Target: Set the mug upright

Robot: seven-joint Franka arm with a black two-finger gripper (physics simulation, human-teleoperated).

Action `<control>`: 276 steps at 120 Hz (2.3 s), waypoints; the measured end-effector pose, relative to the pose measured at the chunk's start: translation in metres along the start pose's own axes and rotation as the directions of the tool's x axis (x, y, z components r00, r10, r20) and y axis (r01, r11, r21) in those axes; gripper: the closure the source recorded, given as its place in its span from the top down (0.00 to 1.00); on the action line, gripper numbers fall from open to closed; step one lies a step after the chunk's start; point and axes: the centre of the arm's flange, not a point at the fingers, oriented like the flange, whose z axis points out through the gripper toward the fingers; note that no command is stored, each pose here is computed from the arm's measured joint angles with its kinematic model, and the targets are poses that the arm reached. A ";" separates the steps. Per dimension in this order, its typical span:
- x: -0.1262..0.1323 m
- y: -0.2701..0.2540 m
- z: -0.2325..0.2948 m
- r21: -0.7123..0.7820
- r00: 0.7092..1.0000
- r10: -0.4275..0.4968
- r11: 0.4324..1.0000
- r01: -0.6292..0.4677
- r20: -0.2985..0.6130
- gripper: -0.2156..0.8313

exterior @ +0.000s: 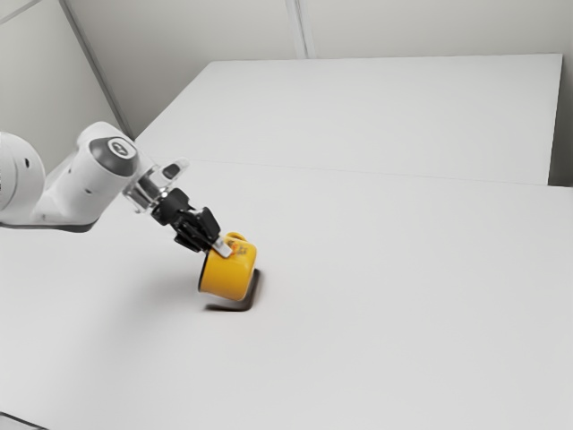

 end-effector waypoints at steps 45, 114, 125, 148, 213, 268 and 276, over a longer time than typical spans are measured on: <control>0.013 0.020 -0.003 0.028 0.999 0.036 0.999 -0.036 -0.003 0.07; 0.021 0.111 0.047 0.573 0.935 0.183 0.749 -0.333 0.304 0.05; 0.025 0.109 0.052 0.627 0.939 0.164 0.707 -0.326 0.303 0.05; 0.035 0.090 0.060 0.684 0.962 0.111 0.682 -0.257 0.250 0.05; 0.047 0.085 0.086 0.711 0.989 0.042 0.691 -0.132 0.143 0.16; 0.065 0.152 -0.020 0.686 0.993 0.111 0.726 -0.049 -0.047 0.69; 0.075 0.176 -0.070 0.690 0.984 0.149 0.723 -0.039 -0.101 0.71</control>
